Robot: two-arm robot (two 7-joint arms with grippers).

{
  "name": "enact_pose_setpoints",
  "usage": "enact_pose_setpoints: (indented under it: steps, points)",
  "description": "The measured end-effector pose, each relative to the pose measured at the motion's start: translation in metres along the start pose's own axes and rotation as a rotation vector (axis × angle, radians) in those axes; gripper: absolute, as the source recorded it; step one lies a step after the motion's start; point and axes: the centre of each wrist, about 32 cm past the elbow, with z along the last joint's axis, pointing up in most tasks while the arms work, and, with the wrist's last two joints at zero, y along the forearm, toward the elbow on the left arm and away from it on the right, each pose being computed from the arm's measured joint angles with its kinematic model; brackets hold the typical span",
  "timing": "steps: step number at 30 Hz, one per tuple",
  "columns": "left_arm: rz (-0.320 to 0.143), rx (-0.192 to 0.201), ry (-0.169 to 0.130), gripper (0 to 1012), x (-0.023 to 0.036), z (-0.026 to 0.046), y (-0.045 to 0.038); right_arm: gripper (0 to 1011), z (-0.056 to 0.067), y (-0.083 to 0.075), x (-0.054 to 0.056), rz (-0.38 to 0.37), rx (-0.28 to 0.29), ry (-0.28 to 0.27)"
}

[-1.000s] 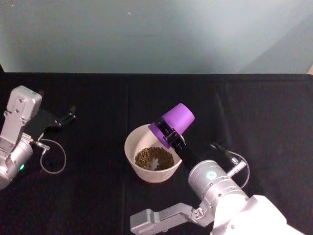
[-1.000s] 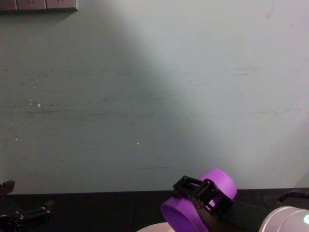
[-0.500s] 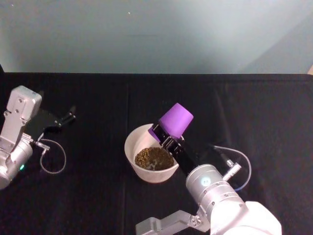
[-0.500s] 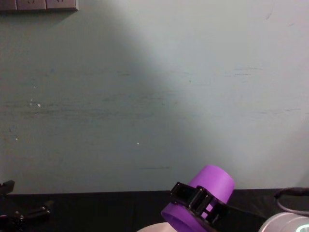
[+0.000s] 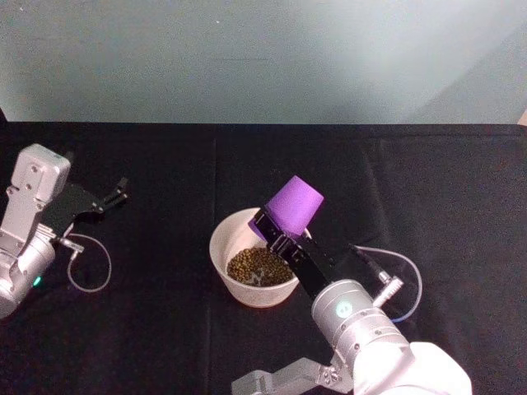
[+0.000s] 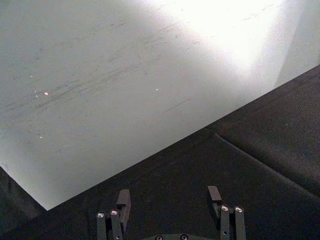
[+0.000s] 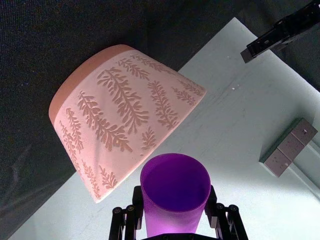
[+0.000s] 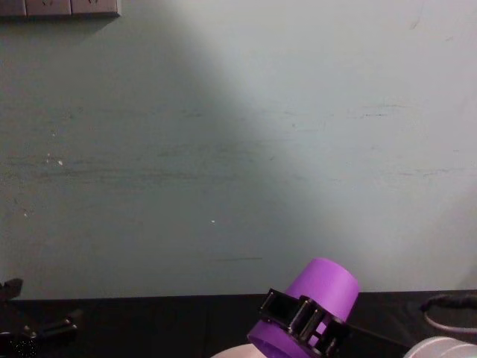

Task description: Pick up the cup and pour the mung beans from the cup into the bowl.

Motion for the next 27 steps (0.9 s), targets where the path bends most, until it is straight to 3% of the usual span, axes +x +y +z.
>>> enact_pose_setpoints:
  steps: [8, 13, 17, 19, 27]
  points:
    - [0.000, 0.000, 0.000, 1000, 0.0000, 0.0000, 0.0000, 729, -0.002, -0.001, 0.001, -0.012, -0.005, 0.034]
    - [0.000, 0.000, 0.000, 1000, 0.0000, 0.0000, 0.0000, 729, -0.014, -0.004, 0.002, -0.035, -0.007, 0.181]
    - [0.000, 0.000, 0.000, 1000, 0.0000, 0.0000, 0.0000, 729, -0.025, -0.006, 0.000, -0.055, -0.030, 0.345]
    - [0.000, 0.000, 0.000, 1000, 0.0000, 0.0000, 0.0000, 729, -0.028, -0.006, -0.001, -0.062, -0.037, 0.401]
    - [0.000, 0.000, 0.000, 1000, 0.0000, 0.0000, 0.0000, 729, -0.051, -0.001, -0.017, -0.086, -0.059, 0.726]
